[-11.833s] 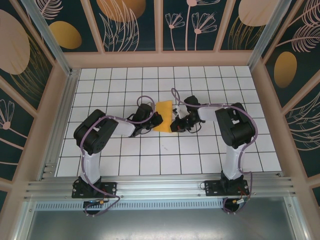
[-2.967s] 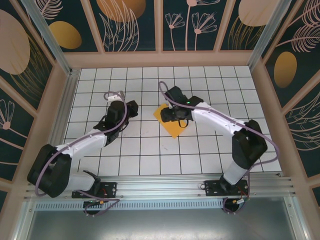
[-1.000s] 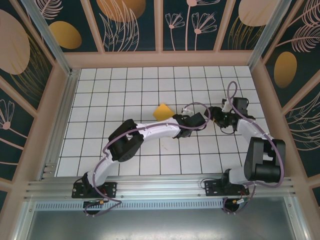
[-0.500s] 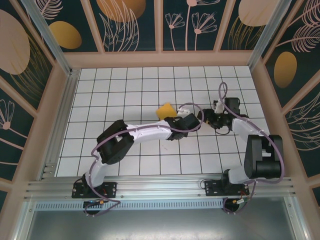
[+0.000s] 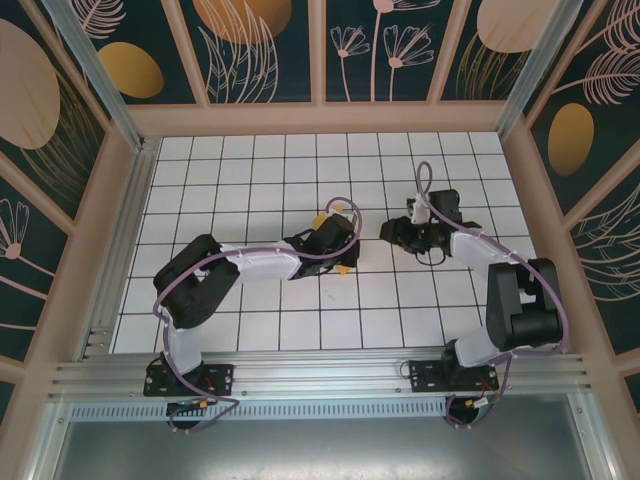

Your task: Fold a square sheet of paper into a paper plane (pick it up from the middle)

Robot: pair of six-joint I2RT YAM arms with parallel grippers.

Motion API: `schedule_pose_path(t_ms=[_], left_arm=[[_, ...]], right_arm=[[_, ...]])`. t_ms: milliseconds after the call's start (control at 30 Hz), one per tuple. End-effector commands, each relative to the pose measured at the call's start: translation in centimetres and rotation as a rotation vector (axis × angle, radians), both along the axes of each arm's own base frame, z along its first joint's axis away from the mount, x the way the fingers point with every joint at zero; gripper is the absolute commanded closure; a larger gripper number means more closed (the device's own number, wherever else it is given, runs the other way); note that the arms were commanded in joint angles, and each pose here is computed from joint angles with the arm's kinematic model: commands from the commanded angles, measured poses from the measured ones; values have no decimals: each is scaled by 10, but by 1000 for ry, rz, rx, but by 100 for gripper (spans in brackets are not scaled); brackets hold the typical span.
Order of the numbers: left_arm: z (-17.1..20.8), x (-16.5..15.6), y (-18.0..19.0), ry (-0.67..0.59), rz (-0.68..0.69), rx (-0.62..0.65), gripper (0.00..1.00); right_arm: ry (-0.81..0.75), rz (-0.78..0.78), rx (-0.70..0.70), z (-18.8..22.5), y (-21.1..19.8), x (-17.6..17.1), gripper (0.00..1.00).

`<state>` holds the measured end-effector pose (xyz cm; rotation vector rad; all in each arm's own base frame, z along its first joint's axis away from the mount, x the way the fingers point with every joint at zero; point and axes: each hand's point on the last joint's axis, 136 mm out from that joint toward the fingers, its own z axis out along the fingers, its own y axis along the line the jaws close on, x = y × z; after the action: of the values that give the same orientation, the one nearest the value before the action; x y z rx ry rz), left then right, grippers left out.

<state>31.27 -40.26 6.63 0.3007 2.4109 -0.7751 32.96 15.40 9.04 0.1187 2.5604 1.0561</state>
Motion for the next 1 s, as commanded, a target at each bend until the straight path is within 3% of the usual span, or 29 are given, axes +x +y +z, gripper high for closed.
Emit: schedule_pose_path(t_ms=[0, 433, 967], left_arm=[[11, -9, -16, 20, -97, -149, 91], [8, 1, 5, 38, -102, -234, 89], [-8, 5, 19, 97, -131, -273, 87]], right_arm=[[-1, 14, 7, 5, 9, 6, 59], [8, 73, 26, 7, 38, 12, 81], [38, 94, 21, -7, 65, 29, 85]])
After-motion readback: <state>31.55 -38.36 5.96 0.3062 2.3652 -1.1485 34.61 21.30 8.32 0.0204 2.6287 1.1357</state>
